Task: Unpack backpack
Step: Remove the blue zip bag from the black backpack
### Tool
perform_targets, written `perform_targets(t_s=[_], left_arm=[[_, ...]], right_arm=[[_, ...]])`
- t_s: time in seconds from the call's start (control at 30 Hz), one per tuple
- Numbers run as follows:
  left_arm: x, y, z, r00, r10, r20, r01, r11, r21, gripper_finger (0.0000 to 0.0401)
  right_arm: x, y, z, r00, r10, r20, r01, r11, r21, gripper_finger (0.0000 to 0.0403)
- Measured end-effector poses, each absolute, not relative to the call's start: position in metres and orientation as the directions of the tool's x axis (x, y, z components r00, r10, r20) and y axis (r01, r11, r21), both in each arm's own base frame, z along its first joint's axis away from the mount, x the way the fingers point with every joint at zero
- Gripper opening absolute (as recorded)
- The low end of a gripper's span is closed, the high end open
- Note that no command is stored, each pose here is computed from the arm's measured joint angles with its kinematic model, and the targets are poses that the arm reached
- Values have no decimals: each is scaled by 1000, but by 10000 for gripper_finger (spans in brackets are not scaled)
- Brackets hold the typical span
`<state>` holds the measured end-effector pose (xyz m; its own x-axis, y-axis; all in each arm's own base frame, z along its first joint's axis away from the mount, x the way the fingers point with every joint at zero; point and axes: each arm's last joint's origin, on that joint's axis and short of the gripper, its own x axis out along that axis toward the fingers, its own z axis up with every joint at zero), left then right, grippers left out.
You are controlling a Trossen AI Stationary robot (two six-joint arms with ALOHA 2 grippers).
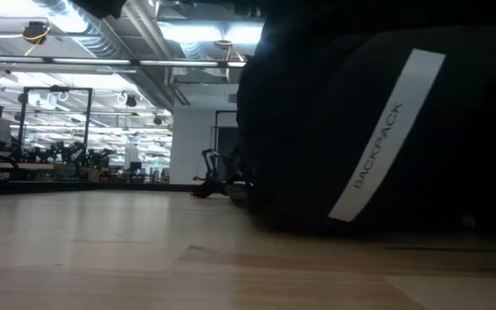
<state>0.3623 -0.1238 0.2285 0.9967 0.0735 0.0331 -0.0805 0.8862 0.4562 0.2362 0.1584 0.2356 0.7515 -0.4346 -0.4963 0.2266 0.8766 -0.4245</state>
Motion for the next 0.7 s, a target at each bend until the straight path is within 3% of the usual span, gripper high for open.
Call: perform_targets(t_s=[0.5, 0.7], left_arm=[[342, -167, 246, 982, -23, 189, -94, 803, 588, 363], [342, -174, 233, 986, -147, 75, 71, 789, 610, 363]], right_arm=[[241, 150, 236, 737, -488, -468, 285, 851, -440, 0], [248, 137, 236, 711, -526, -467, 323, 834, -447, 0]])
